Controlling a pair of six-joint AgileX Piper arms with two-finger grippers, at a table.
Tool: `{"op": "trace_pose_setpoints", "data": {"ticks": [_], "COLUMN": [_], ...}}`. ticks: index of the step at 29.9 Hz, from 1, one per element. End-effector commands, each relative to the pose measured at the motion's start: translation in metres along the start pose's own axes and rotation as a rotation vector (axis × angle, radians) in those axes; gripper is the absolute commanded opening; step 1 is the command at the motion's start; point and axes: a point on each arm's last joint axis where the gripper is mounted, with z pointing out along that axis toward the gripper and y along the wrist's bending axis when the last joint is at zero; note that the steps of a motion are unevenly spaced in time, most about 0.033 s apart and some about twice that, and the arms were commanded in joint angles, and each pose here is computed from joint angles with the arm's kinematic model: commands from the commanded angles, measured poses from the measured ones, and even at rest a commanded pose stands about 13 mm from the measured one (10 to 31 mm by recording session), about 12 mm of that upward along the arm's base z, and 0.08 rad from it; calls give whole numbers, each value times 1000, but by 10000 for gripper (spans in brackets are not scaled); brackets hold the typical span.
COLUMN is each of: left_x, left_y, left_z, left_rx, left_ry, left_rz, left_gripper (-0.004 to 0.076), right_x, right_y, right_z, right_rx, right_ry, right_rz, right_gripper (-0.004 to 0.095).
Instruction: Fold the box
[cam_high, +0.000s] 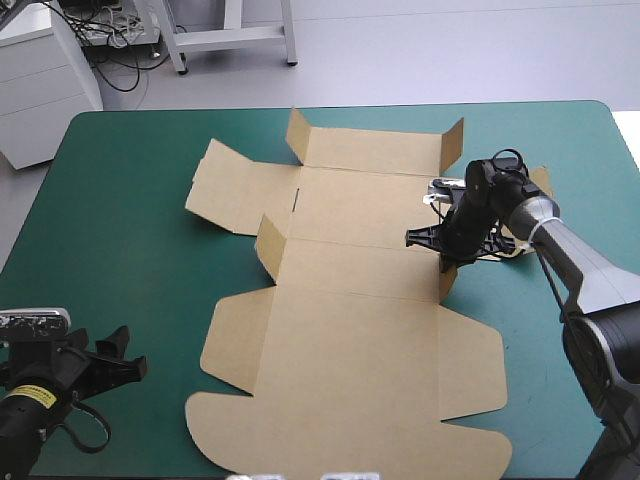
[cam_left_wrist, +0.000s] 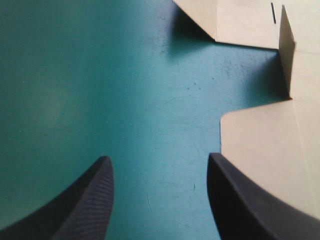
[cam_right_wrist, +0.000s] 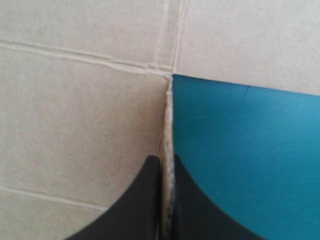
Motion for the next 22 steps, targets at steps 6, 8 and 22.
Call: {"op": "trace_pose_setpoints", "data": {"ticks": [6, 8, 22], "left_x": [-12, -10, -5], "left_y": [-1, -1, -1], "left_z": [-6, -5, -6], "left_rx": [1, 1, 5], "left_ry": [-57, -45, 16], "left_rz": [3, 3, -1], "left_gripper": [397, 397, 397], "right_x": [-6, -9, -33], "right_y": [-3, -2, 3], "right_z": [-26, -26, -34], "right_rx": [51, 51, 99], "right_ry": [-125, -154, -435], "right_rz": [-206, -257, -579], "right_gripper": [-22, -22, -23]}}
